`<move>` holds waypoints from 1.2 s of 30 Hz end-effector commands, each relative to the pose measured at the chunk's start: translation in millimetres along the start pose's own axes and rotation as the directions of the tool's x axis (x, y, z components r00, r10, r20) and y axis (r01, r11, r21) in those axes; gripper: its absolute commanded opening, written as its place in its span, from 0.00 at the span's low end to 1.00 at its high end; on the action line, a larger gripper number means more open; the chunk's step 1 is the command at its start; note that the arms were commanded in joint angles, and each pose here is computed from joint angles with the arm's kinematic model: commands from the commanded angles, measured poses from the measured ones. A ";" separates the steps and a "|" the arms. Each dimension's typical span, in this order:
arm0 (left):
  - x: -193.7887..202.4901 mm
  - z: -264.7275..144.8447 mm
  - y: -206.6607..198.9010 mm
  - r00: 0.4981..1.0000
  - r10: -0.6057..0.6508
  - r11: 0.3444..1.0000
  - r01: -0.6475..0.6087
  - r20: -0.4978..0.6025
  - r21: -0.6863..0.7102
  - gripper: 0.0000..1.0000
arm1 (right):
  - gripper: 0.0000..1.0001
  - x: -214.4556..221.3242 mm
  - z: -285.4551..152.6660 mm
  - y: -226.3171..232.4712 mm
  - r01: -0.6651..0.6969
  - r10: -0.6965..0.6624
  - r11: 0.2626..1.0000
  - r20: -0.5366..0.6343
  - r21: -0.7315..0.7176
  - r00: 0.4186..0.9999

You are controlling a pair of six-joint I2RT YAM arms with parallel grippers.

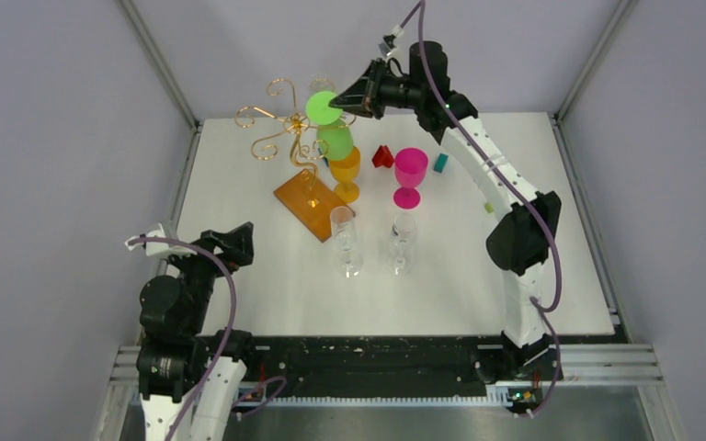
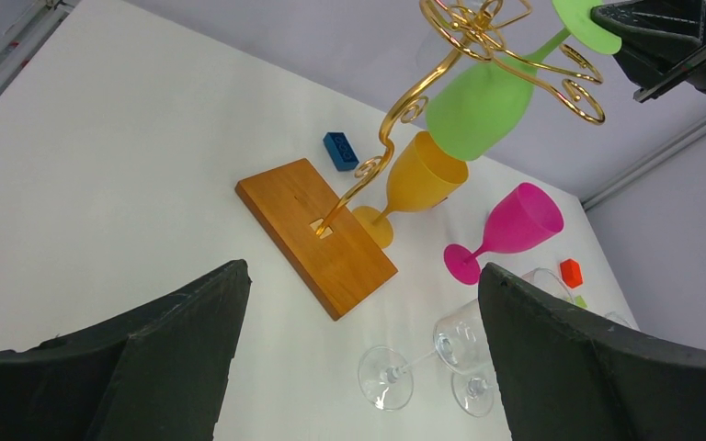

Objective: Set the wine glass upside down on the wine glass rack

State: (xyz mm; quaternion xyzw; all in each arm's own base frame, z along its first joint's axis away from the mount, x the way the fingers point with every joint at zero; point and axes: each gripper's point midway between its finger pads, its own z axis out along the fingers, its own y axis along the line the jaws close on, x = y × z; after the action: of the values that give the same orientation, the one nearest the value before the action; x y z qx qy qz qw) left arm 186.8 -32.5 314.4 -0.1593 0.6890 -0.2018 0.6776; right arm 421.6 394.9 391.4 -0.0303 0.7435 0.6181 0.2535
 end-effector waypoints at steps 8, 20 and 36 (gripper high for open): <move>7.2 1.9 -9.9 1.000 0.006 0.998 -0.004 -0.029 0.064 0.99 | 0.00 -4.1 -38.3 35.9 0.132 -0.132 0.991 0.111 0.012 0.985; 15.1 5.2 -16.1 0.998 0.008 0.995 -0.001 -0.070 0.102 0.97 | 0.00 -33.9 -67.4 18.6 0.034 -0.034 0.999 0.269 0.005 0.963; 15.7 3.9 -14.2 0.997 0.025 0.995 -0.018 -0.073 0.096 0.97 | 0.00 -47.3 -43.4 -5.5 -0.021 0.020 1.000 0.237 -0.001 0.971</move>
State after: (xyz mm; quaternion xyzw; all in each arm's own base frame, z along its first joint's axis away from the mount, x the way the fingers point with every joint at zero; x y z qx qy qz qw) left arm 187.6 -51.5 305.3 -0.1225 0.7072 -0.2341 0.6558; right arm 443.7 338.1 382.9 0.0701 0.7331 0.5998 0.3127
